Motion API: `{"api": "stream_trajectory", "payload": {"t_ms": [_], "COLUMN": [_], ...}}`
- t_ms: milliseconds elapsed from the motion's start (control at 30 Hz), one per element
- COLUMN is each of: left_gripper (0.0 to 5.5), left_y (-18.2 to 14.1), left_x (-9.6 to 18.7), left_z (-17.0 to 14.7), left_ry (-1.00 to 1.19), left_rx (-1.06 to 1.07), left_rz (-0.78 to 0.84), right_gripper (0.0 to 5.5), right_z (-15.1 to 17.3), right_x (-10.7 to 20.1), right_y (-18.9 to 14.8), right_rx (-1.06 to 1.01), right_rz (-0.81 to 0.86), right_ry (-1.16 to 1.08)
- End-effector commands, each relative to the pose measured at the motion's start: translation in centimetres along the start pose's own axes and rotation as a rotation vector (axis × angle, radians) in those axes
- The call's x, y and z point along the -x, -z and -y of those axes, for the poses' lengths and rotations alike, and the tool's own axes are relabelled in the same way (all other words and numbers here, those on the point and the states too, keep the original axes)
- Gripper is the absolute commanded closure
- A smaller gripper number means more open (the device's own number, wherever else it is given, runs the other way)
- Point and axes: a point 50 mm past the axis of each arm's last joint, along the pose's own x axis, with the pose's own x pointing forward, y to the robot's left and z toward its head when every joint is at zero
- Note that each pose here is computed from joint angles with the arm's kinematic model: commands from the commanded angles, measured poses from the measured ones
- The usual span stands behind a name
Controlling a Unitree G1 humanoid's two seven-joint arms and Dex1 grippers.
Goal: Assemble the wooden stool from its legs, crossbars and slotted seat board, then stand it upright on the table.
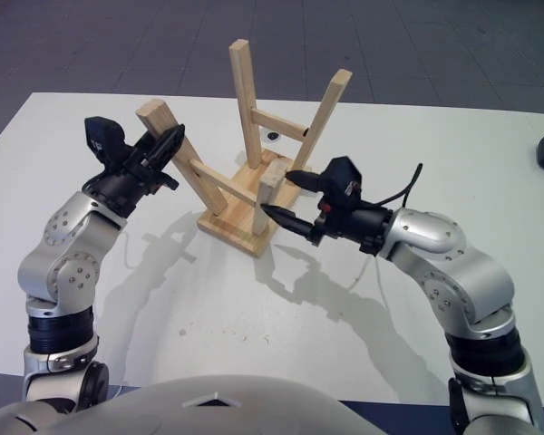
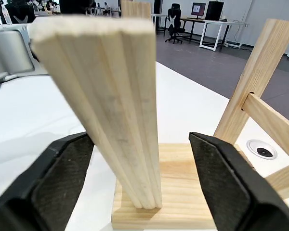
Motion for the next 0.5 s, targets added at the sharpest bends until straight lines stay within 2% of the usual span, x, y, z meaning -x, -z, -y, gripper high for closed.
{"api": "stream_trajectory", "payload": {"t_ms": [33,233,500], "left_gripper": [4.47,4.47,4.47], "left_y": [0.0,0.3,0.2], "left_x": [-0.1,-0.3,-1.0], "left_z": [-0.3,0.1,1.7], "left_ry": [-0.016,0.018,0.168], "left_rx": [-0.027,-0.017,-0.004], "left_rz": [-0.009,-0.006,0.003], "right_gripper": [1.06,0.13,0.1], "right_z": [1.1,4.5,5.1], "right_x": [0.6,0.1,-3.5], "right_y": [-3.5,-7.3,-2.9], "right_rx": [-0.172,-0.253,-0.049], "right_rz": [0.198,0.382,0.138], "right_ry": [-0.054,0.057,0.037]}}
